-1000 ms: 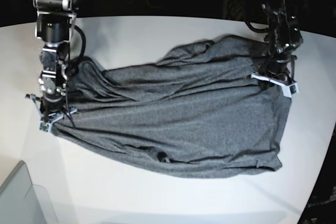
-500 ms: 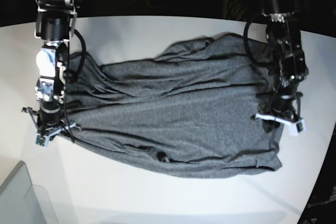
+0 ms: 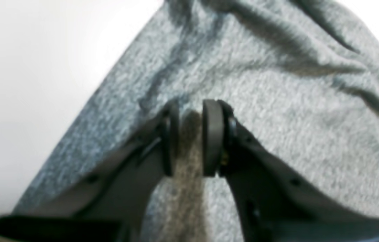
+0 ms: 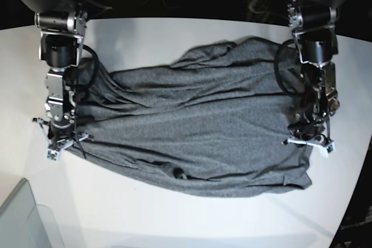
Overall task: Layout the t-shirt on the table in an organized manner, then fold the t-shirt properly
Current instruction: 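Pull the shirt edges with both grippers to spread the body flat, then hold the shirt with both grippers and drag it to straighten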
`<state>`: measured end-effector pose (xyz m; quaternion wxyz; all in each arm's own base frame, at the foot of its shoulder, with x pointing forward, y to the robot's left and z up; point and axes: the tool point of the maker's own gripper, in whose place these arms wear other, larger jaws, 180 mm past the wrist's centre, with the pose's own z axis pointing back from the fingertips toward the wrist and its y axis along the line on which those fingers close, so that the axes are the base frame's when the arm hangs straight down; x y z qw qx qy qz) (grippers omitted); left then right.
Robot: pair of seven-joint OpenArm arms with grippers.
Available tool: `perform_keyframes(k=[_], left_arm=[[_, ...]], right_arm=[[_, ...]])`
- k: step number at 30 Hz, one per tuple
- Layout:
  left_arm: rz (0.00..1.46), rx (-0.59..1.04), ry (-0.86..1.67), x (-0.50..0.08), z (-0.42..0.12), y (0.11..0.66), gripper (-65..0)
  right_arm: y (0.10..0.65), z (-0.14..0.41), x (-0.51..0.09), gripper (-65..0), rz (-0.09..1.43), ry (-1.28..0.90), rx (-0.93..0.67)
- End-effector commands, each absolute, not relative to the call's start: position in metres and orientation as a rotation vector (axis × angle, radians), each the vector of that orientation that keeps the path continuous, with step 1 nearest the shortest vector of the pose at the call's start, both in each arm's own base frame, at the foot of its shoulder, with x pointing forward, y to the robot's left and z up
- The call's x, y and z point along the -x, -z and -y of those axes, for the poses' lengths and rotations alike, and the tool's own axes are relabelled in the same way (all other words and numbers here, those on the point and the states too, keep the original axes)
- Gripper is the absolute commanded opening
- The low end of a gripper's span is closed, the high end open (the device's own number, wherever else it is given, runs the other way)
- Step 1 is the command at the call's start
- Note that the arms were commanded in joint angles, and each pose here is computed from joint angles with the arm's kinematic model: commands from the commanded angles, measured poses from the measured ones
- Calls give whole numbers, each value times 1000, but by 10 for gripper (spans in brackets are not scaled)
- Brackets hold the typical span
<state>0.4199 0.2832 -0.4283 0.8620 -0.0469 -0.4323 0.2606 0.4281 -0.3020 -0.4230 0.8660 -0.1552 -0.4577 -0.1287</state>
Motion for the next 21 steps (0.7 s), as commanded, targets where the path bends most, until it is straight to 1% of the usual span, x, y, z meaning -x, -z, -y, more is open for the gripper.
perform_keyframes(k=[1,6,10,13,18,21], left_arm=[[870,59,-549,-409,-294,434,-522],[792,19,-536,-358,-299,468,-522],[776,-13,-518,-330,-307,475,-522],[799,-15,-508,-330,-308,468,-522],[874,-8,-485,-347,-306,442,-522],[990,3,-456,-369,-301,401,-522]], right_arm=[[407,313,-439,-650,987,278,345],[403,330,-434,-650,980,276,377],[412,337,-421,-650,958,267,396],[413,336,-420,-650,959,268,393],[394,324,-422,-650,1034,253,385],[371,313,-424,-650,1110,242,377]])
